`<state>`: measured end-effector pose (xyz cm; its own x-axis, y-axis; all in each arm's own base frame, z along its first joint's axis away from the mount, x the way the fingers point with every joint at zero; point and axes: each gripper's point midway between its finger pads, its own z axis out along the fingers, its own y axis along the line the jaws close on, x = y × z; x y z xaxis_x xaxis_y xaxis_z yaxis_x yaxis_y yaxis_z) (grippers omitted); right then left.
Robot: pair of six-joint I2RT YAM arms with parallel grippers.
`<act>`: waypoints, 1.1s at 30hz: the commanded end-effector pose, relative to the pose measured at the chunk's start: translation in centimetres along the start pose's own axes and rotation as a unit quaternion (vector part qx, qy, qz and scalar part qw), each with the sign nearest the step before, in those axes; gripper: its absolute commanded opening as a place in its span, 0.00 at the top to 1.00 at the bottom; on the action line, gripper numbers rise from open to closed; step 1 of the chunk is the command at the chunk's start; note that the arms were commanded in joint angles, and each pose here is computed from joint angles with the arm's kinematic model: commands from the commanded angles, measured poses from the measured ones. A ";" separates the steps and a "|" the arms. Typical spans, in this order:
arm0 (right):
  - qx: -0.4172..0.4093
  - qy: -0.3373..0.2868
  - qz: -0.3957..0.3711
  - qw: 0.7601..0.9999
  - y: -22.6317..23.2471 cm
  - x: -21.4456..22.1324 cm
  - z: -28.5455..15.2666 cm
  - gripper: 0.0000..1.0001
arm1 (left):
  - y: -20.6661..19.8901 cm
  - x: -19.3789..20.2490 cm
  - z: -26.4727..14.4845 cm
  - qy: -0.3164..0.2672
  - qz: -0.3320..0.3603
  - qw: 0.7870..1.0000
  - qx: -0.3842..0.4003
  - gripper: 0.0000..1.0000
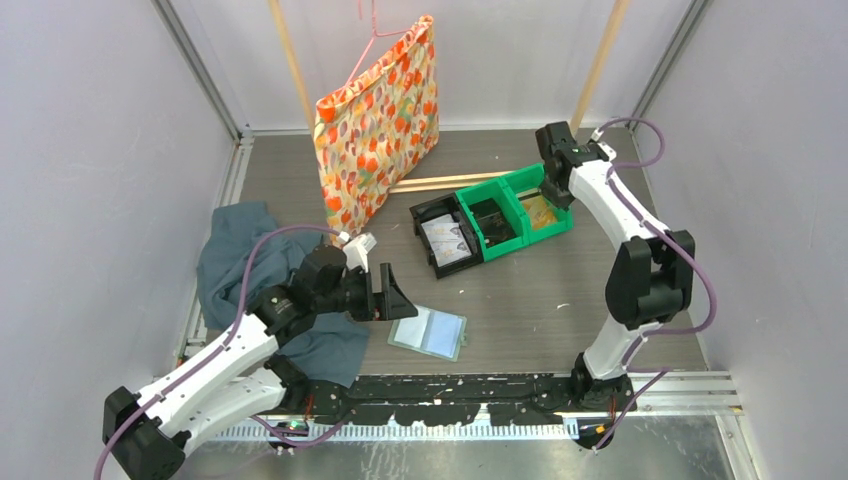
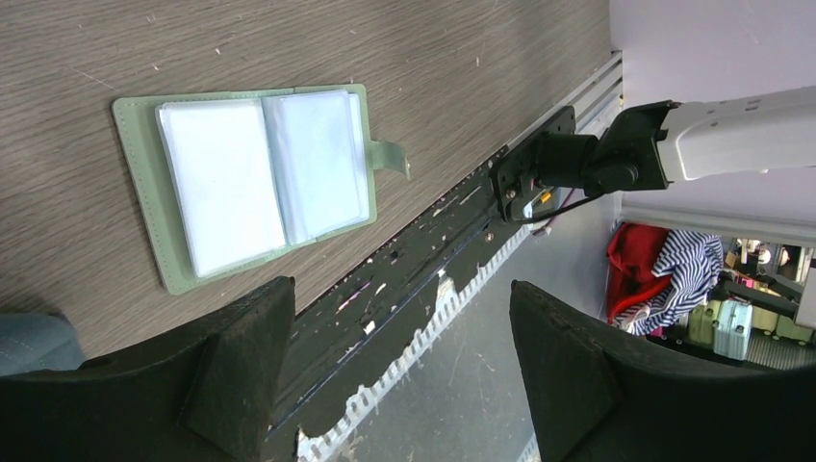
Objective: Take the credit cards out of the card holder
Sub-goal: Place the card holder at the center of the board, then reset both arms
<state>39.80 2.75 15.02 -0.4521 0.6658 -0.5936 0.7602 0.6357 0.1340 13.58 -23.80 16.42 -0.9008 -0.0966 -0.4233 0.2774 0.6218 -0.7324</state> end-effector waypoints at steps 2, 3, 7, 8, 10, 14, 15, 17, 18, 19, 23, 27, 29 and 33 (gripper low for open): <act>0.007 0.007 0.002 1.000 1.3 0.6 1.8 0.99 | -0.1 -0.2 -0.6 -0.012 0.010 1.000 0.001 0.17; 0.009 0.011 0.002 1.000 1.5 0.8 2.1 0.99 | 0.0 -0.2 -0.7 -0.014 0.010 1.000 -0.002 0.17; 0.017 0.014 0.008 1.000 2.1 1.3 3.7 1.00 | 0.2 -0.3 -0.9 -0.017 0.013 1.000 -0.009 0.17; 0.019 0.014 0.009 1.000 2.3 1.4 4.0 1.00 | 0.2 -0.3 -1.0 -0.015 0.014 1.000 -0.012 0.17; 0.024 0.017 0.011 0.999 2.7 1.6 4.8 0.99 | 0.1 -0.3 -1.2 -0.013 0.015 1.000 -0.015 0.17; 0.003 0.024 0.026 0.999 4.4 1.6 5.4 0.61 | 0.2 -0.1 -1.4 -0.010 0.013 1.000 -0.019 0.17; -0.006 0.023 0.024 0.999 4.7 1.4 5.3 0.29 | 0.3 -0.1 -1.4 -0.010 0.012 1.000 -0.019 0.17; -0.031 0.017 0.027 0.999 5.6 0.7 4.6 0.02 | 0.3 0.1 -1.4 -0.006 0.016 1.000 -0.018 0.17; -0.041 0.012 0.026 0.999 5.8 0.3 4.1 0.01 | 0.3 0.1 -1.3 -0.002 0.017 1.000 -0.019 0.17; -0.049 0.008 0.027 0.998 6.0 -0.2 3.5 0.00 | 0.4 0.2 -1.1 0.001 0.017 1.000 -0.022 0.17; -0.092 -0.017 0.036 0.995 6.2 -2.5 -0.1 0.00 | 0.5 -0.1 -0.7 0.006 0.015 0.999 -0.027 0.18; -0.148 -0.051 0.034 0.987 5.1 -5.0 -5.2 0.00 | -0.7 -0.7 -0.7 0.010 0.038 0.999 -0.010 0.18; -0.177 -0.073 0.026 0.981 3.7 -5.7 -8.0 0.00 | -1.6 -1.7 -1.4 0.000 0.062 0.998 -0.008 0.18; -0.191 -0.127 0.025 0.973 -1.6 -6.2 -11.8 0.00 | -1.9 -4.2 -3.3 -0.034 0.095 0.993 -0.058 0.18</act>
<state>40.22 4.14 24.88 -0.3080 0.6745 -0.6709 0.5765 0.6933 0.4324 14.18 -23.00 17.83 -0.8831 -0.0273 -0.4685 0.3244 0.6859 -0.6514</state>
